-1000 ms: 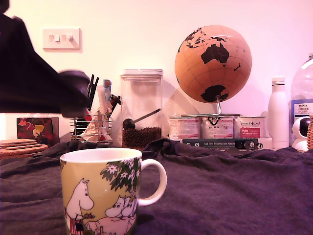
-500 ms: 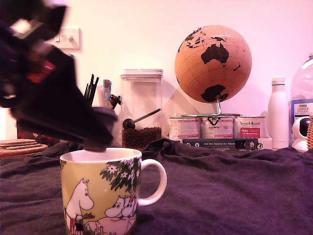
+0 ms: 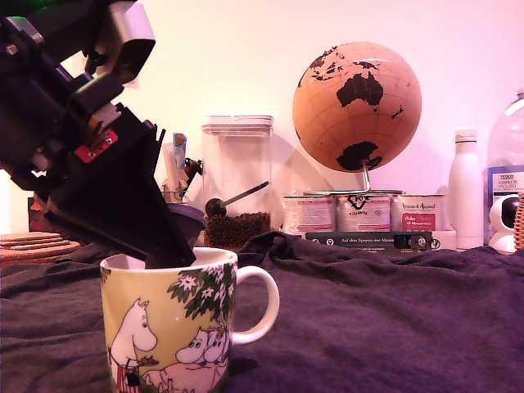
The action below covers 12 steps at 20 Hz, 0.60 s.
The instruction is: Pick up the coffee capsules on the table and drop them inside the coffee cup
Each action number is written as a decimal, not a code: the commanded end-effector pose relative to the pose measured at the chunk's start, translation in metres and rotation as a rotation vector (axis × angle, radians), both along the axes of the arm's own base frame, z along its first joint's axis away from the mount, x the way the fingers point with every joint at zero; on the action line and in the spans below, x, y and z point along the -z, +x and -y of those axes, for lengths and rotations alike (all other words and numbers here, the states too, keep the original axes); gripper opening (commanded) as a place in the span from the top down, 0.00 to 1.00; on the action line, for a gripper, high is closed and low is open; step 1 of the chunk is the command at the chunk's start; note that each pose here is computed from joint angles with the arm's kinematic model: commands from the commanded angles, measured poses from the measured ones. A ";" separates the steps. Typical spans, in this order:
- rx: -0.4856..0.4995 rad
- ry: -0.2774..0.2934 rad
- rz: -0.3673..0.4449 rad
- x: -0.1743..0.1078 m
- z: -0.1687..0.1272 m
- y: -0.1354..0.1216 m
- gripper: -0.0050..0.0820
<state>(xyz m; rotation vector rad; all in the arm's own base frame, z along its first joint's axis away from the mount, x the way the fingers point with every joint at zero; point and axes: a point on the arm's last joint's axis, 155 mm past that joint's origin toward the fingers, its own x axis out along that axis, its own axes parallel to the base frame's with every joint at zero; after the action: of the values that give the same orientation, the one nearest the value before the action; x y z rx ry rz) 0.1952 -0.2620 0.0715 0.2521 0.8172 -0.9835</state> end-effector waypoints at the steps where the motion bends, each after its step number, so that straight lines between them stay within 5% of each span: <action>1: 0.009 0.002 0.003 0.000 0.002 0.000 0.73; 4: 0.008 0.002 0.003 0.000 0.002 0.000 0.68; 9: 0.008 0.001 0.004 -0.001 0.002 0.001 0.32; 12: 0.005 0.002 0.008 -0.001 0.002 0.002 0.31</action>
<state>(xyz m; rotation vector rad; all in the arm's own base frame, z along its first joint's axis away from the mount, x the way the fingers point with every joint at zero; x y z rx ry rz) 0.1956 -0.2625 0.0725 0.2518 0.8139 -0.9844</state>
